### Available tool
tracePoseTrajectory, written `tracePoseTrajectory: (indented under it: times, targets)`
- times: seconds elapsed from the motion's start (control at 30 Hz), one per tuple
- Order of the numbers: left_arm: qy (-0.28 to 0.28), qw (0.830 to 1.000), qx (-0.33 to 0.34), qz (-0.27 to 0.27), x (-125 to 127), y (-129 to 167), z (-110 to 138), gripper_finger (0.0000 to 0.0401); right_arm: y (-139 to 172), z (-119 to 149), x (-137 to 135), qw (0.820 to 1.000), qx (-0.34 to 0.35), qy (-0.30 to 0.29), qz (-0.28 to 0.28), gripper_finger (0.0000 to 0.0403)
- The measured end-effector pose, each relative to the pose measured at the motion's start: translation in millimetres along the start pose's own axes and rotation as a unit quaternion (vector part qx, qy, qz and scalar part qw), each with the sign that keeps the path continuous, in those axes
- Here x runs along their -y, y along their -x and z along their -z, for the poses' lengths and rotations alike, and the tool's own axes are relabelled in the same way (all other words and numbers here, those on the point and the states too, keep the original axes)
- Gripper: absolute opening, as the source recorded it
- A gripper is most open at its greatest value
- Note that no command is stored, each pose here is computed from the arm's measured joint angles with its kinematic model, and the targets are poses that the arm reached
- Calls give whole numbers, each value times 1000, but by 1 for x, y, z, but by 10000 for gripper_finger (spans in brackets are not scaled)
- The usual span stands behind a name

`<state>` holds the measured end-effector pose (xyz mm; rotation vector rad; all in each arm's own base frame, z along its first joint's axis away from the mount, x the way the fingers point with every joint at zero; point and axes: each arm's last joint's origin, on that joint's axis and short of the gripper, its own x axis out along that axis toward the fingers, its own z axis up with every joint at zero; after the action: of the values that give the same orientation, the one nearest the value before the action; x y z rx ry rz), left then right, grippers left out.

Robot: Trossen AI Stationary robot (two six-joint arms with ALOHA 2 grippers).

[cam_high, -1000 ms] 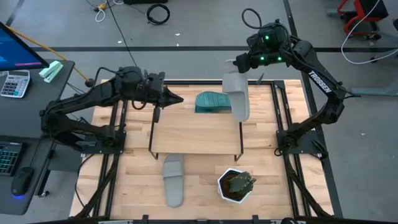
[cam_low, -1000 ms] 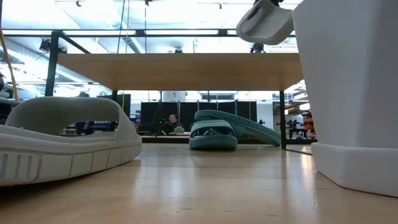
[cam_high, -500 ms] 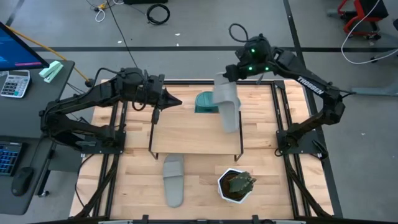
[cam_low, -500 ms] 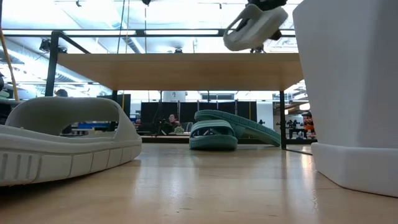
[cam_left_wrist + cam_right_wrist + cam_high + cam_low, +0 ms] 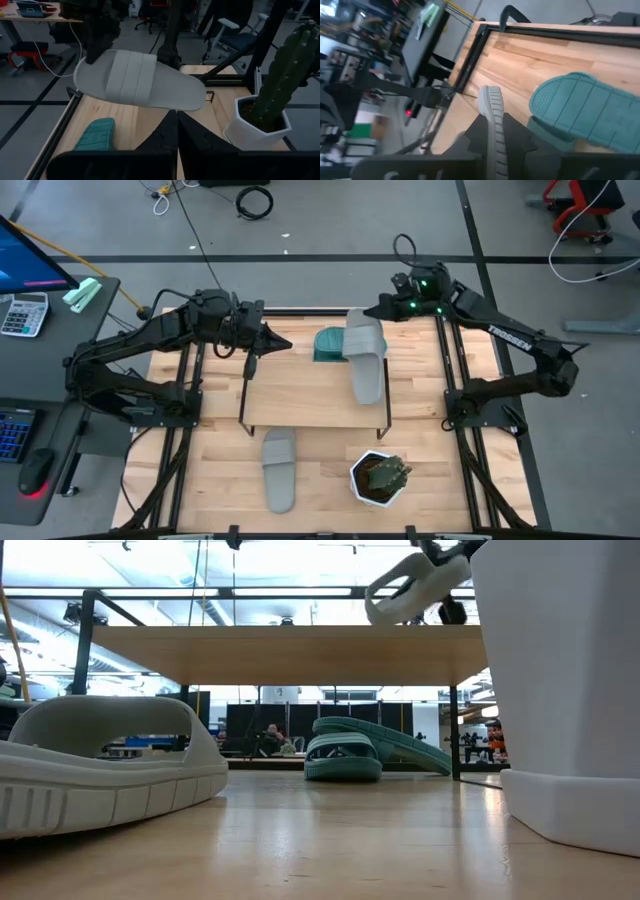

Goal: Pick and place slides into the shelf
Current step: Put the bottom gray slipper on the shelf

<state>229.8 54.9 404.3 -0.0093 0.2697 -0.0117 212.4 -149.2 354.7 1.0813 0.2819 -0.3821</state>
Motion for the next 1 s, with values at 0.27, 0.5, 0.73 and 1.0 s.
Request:
tracePoseTrajectory:
  times: [0.27,0.5,0.73,1.0]
  targets:
    - [0,1000,4,-4,0,0,-1,20,-1,23,27,996,17,-46,-73,38]
    - [11,1000,11,-4,0,0,-2,5,-16,32,51,994,-14,-50,-100,38]
    - [28,1000,12,-4,0,0,-2,21,-28,27,69,996,-25,-28,-83,37]
    - [41,999,12,-3,0,0,-2,5,-34,22,82,995,-45,-20,-82,37]
